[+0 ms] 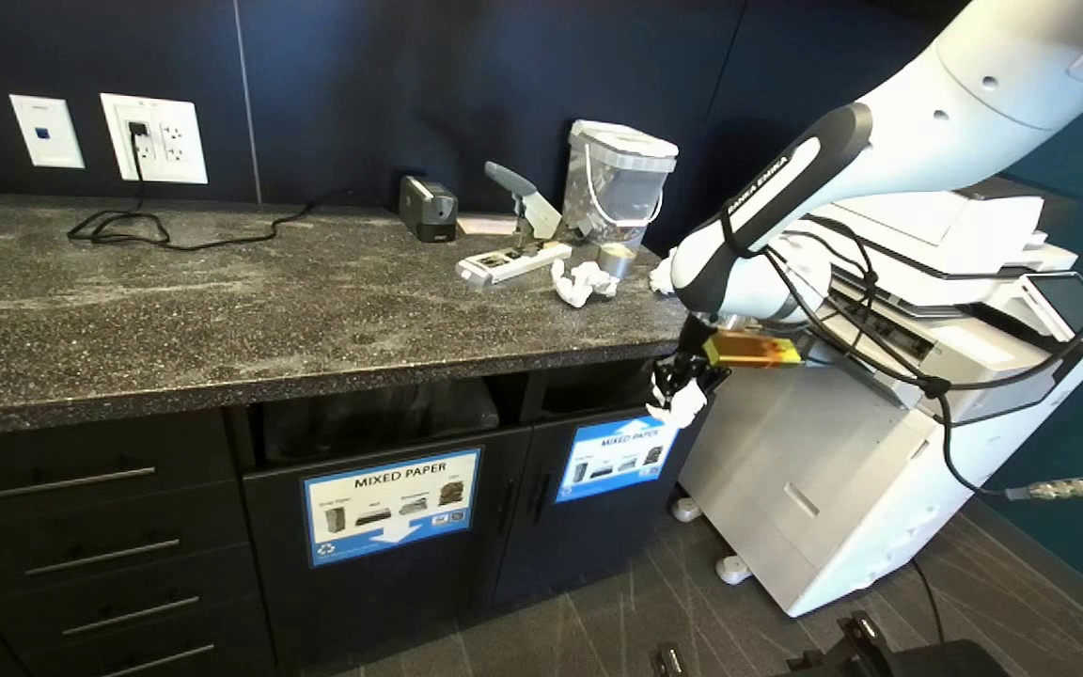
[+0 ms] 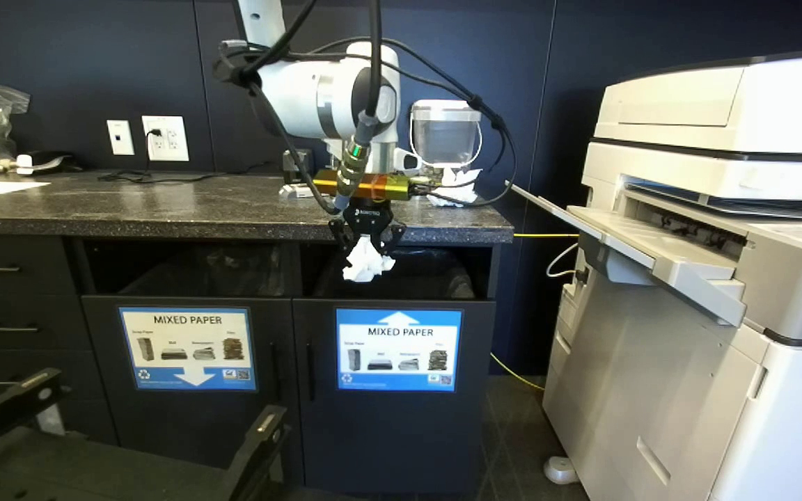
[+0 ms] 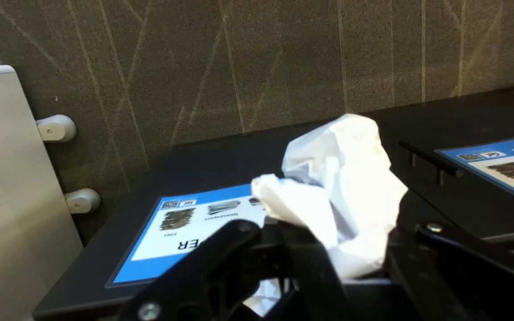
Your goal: Put the papers in the bin to the right
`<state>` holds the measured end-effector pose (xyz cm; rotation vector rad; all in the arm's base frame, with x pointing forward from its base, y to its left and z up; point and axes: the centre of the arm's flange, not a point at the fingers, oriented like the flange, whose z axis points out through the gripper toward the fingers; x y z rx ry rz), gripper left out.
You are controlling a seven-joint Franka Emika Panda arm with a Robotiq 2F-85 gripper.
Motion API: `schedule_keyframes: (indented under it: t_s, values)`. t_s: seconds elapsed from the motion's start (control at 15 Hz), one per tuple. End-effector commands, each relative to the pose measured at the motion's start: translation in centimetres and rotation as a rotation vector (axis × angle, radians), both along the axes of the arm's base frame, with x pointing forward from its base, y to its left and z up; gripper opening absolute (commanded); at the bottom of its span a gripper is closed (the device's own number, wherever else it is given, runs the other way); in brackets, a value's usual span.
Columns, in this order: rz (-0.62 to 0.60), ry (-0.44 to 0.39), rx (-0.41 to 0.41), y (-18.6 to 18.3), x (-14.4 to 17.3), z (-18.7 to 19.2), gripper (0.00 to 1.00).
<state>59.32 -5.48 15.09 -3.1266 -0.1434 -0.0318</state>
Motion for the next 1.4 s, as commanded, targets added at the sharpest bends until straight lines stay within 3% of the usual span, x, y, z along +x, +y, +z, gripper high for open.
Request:
schedule_keyframes:
  t_s: [0.0, 0.73, 1.33]
  values:
    - [-0.004, -0.074, 0.048, 1.7, -4.1, -0.7, 0.18]
    - [0.112, -0.22, 0.109, 4.9, -5.7, -6.0, 0.19]
    - [0.243, -0.413, 0.073, 4.2, -5.5, -11.2, 0.18]
